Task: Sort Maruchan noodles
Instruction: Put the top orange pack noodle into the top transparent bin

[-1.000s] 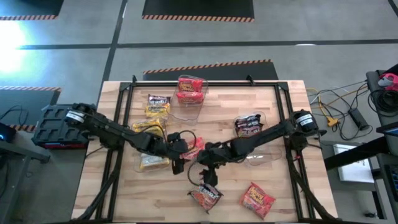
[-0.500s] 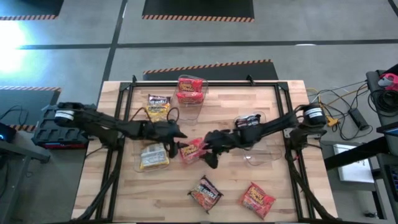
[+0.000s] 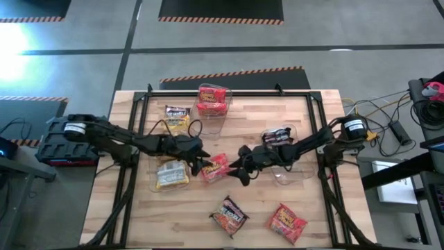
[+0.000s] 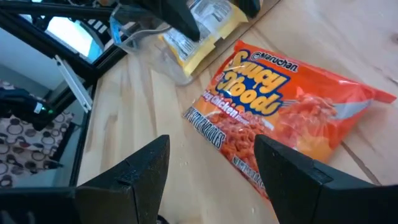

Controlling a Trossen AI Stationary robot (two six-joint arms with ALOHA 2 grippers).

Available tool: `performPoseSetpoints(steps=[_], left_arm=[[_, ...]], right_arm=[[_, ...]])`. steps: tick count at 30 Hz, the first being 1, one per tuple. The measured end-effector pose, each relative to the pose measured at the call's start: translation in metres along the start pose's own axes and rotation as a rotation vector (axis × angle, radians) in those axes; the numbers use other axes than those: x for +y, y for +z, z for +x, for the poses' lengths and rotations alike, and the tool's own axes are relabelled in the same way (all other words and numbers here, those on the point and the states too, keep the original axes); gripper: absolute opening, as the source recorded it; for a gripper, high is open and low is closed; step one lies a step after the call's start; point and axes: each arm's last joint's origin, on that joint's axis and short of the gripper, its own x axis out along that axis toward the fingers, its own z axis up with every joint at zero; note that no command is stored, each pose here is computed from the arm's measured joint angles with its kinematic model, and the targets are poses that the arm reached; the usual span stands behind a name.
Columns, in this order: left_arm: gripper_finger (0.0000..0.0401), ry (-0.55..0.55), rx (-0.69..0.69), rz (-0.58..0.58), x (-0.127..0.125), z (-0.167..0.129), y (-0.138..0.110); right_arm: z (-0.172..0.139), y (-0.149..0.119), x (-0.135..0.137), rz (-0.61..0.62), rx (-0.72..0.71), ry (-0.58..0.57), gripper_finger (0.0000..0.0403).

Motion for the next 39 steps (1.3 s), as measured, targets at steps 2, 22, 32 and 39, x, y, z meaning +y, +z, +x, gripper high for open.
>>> performPoseSetpoints(steps=[2,22,32,39], left_arm=[[0.0206,-0.016,0.016,0.005,0.001,0.002,0.0],[0.0206,0.024,0.19,-0.069,0.053,-0.001,0.011],[0.0206,0.102,0.272,-0.049,0.054,0.002,0.012],[0.0206,0.26,0.319,0.03,0.056,0.004,0.019]], right_arm=[[0.002,0.003,0.0,0.002,0.0,-0.005,0.0224],[0.005,-0.007,-0.006,0.248,0.108,-0.147,0.0224],[0.028,-0.022,0.005,0.243,0.197,-0.109,0.0224],[0.033,-0.019,0.024,0.19,0.232,-0.038,0.0222]])
